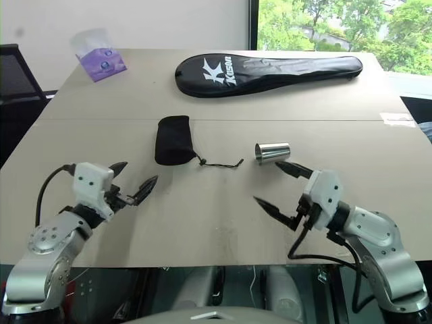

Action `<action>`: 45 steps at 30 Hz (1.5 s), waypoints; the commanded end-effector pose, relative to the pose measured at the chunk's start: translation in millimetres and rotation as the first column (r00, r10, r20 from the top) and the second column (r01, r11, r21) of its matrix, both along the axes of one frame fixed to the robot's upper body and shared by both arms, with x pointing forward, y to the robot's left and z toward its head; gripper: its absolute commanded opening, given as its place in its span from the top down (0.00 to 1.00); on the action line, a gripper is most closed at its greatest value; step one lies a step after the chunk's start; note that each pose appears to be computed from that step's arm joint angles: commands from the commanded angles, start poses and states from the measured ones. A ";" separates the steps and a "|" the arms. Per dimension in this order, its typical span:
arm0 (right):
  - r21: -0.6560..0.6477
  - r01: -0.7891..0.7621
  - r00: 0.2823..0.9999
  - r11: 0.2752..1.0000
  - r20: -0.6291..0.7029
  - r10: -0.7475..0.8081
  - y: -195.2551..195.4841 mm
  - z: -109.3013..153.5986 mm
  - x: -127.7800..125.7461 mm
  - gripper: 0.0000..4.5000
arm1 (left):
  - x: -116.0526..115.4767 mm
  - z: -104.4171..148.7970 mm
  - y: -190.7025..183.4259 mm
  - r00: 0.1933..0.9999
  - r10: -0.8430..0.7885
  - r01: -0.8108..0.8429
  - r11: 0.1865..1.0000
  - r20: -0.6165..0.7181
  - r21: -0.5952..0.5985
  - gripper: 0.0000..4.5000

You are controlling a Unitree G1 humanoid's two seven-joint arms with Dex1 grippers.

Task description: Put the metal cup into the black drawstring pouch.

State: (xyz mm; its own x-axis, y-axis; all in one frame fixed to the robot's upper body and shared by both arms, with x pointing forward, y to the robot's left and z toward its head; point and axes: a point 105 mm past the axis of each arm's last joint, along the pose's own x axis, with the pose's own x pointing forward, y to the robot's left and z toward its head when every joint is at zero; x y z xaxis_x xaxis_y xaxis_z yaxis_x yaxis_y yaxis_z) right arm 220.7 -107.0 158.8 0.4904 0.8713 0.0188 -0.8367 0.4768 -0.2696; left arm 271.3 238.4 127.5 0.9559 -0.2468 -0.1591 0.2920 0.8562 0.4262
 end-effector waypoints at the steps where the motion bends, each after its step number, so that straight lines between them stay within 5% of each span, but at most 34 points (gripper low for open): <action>1: 0.036 -0.045 0.998 0.998 0.051 0.043 7.3 11.6 -8.9 0.00 | 2.9 17.3 -4.0 0.990 0.017 -0.048 0.974 0.138 0.220 0.01; 18: 0.214 -0.044 0.993 0.976 0.119 0.018 21.9 32.8 2.2 0.00 | 10.1 19.1 14.0 0.978 0.028 -0.107 0.917 0.206 0.384 0.01; 35: 0.220 -0.011 0.994 0.975 0.110 -0.014 28.2 31.0 4.8 0.00 | 16.7 14.0 6.7 0.958 -0.046 -0.154 0.751 0.283 0.642 0.01; 45: 0.181 0.041 0.996 0.983 0.073 -0.054 22.1 21.2 9.7 0.00 | 28.0 21.0 -38.3 0.957 -0.150 -0.019 0.821 0.248 0.570 0.01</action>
State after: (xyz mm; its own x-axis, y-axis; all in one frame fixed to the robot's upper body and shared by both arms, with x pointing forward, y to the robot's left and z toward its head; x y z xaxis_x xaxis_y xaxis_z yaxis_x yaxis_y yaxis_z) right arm 232.2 -82.4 177.0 0.5211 0.8283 0.2056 -0.7996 0.5581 -0.2216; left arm 300.0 207.0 134.7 0.9697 -0.2354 -0.0655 0.1626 0.4218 0.8920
